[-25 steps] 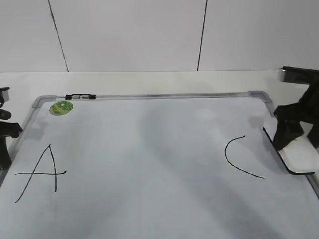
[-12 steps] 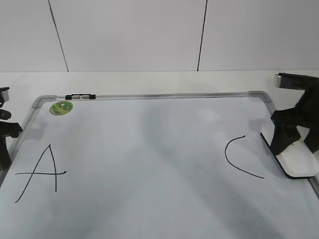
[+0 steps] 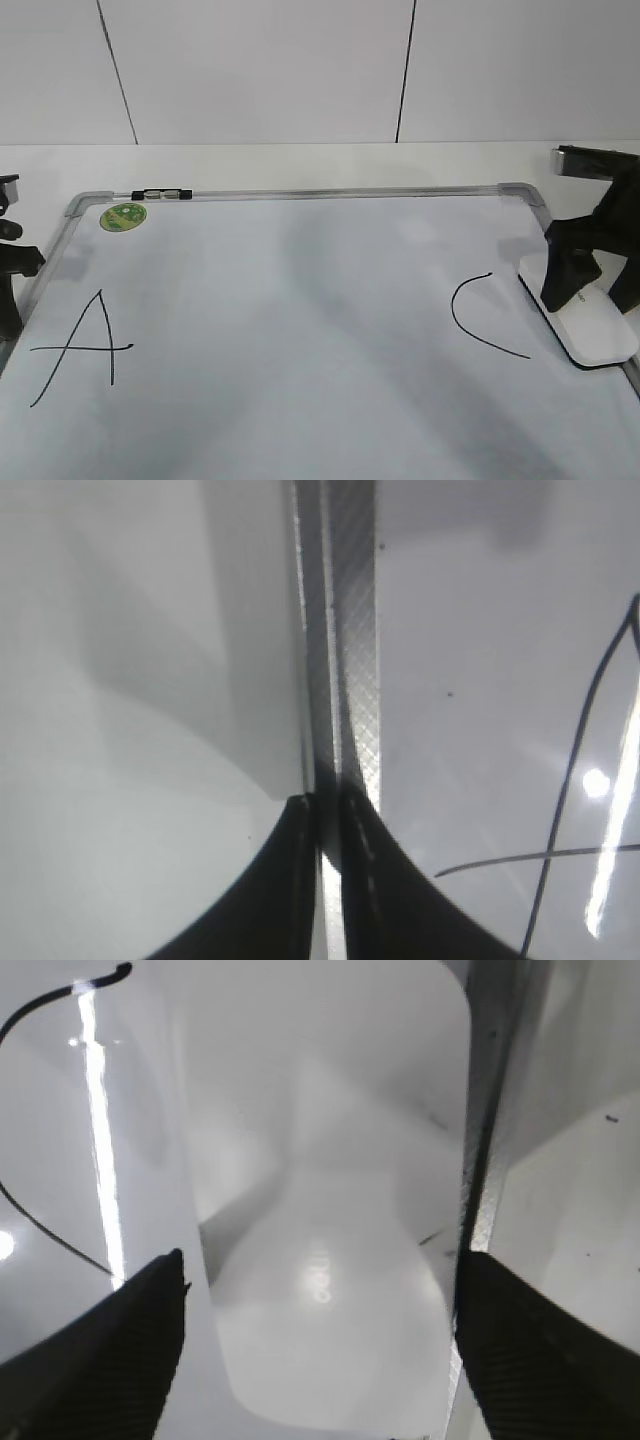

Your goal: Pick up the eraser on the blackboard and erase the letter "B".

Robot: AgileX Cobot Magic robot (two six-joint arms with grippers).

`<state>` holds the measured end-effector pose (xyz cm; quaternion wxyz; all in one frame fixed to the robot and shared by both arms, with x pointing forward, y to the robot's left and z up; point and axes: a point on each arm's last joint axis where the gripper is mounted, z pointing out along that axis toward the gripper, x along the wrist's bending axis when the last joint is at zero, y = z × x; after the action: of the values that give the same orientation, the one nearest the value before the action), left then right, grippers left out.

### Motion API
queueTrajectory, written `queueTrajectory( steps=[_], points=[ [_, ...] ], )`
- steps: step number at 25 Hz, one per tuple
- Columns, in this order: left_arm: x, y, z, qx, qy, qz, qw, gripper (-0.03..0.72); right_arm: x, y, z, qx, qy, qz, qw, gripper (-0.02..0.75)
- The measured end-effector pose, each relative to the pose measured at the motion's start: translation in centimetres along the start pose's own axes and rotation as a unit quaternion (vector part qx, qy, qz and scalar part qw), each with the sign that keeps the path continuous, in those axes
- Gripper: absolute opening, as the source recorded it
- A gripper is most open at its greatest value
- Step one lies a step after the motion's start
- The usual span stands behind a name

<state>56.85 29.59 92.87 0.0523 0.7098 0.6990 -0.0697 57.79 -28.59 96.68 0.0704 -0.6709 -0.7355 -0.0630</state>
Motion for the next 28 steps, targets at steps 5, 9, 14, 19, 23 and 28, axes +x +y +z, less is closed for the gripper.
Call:
queueTrajectory(
  steps=[5,9,14,19,23,28],
  points=[
    [0.0,0.0,0.0,0.000,0.000,0.000,1.000,0.026,0.3,0.8,-2.1,0.004,0.000,-0.011,1.000,0.667],
    [0.0,0.0,0.0,0.000,0.000,0.000,1.000,0.026,0.6,2.0,-4.3,-0.030,-0.003,-0.017,0.999,0.666],
    [0.0,0.0,0.0,0.000,0.000,0.000,1.000,0.026,0.9,1.9,-5.7,-0.048,-0.005,-0.016,0.999,0.662],
    [0.0,0.0,0.0,0.000,0.000,0.000,1.000,0.042,1.7,0.4,-9.1,-0.095,-0.010,-0.021,0.995,0.639],
    [-0.1,-0.1,0.0,0.006,-0.003,0.005,1.000,0.152,2.5,-1.3,-12.2,-0.139,-0.014,-0.027,0.990,0.614],
    [-0.1,-0.3,-0.1,0.012,-0.005,0.006,1.000,0.344,3.1,-3.0,-14.6,-0.172,-0.018,-0.034,0.984,0.598]
  ],
)
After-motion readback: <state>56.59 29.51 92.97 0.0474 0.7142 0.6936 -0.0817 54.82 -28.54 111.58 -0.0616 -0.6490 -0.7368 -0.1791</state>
